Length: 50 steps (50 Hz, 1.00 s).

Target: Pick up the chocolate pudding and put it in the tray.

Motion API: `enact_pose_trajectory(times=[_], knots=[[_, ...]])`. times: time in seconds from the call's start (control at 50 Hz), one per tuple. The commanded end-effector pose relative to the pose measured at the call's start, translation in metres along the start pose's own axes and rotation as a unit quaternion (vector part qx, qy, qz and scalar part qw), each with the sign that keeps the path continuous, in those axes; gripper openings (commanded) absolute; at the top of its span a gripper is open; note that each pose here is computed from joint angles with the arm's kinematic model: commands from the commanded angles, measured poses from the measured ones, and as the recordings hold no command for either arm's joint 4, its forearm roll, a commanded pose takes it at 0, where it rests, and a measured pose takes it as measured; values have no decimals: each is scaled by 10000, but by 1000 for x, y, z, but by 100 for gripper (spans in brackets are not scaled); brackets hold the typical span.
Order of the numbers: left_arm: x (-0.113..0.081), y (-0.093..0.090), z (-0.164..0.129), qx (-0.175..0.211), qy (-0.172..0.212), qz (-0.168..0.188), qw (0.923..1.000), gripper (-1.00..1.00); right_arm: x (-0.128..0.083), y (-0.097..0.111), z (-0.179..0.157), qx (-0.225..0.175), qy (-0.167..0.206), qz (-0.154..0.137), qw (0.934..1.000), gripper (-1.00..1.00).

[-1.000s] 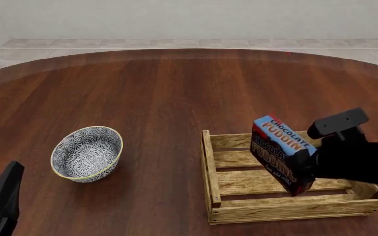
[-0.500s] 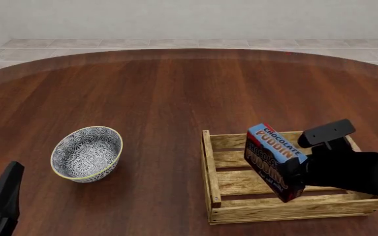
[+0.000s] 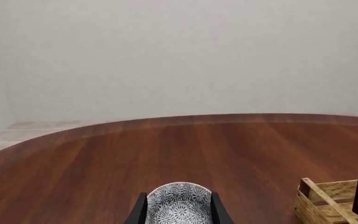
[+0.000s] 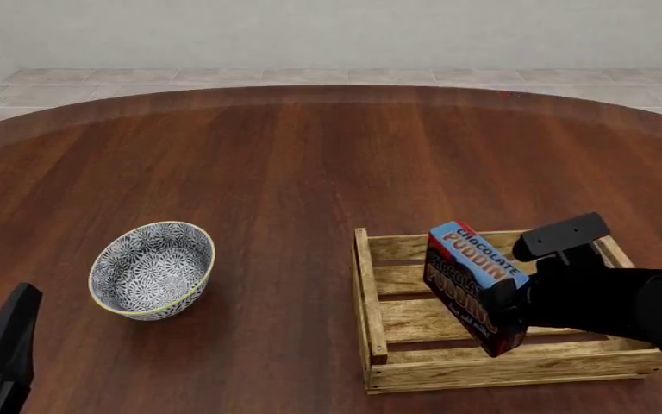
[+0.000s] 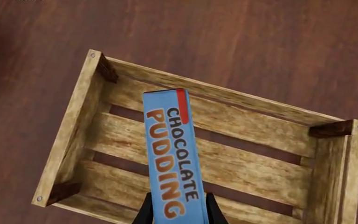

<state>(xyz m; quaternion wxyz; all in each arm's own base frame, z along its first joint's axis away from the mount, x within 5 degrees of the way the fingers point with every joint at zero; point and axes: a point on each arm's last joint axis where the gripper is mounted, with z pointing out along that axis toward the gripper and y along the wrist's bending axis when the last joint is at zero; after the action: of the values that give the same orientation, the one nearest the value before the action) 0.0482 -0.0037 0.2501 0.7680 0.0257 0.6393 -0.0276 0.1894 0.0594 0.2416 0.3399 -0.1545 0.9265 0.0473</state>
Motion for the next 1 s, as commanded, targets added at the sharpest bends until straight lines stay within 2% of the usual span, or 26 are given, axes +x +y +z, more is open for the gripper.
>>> enact_pose_trajectory(times=[0.02,0.38,1.0], knots=[[1,0,0,-1,12,9,10000,100,0,0,2,3,-3,115,9999,-100],[-3,0,0,-1,-35,53,10000,100,6,4,0,-58,-49,116,9999,-100],[-2,0,0,-36,-51,41,10000,100,9,1,17,-13,130,105,9999,-100]])
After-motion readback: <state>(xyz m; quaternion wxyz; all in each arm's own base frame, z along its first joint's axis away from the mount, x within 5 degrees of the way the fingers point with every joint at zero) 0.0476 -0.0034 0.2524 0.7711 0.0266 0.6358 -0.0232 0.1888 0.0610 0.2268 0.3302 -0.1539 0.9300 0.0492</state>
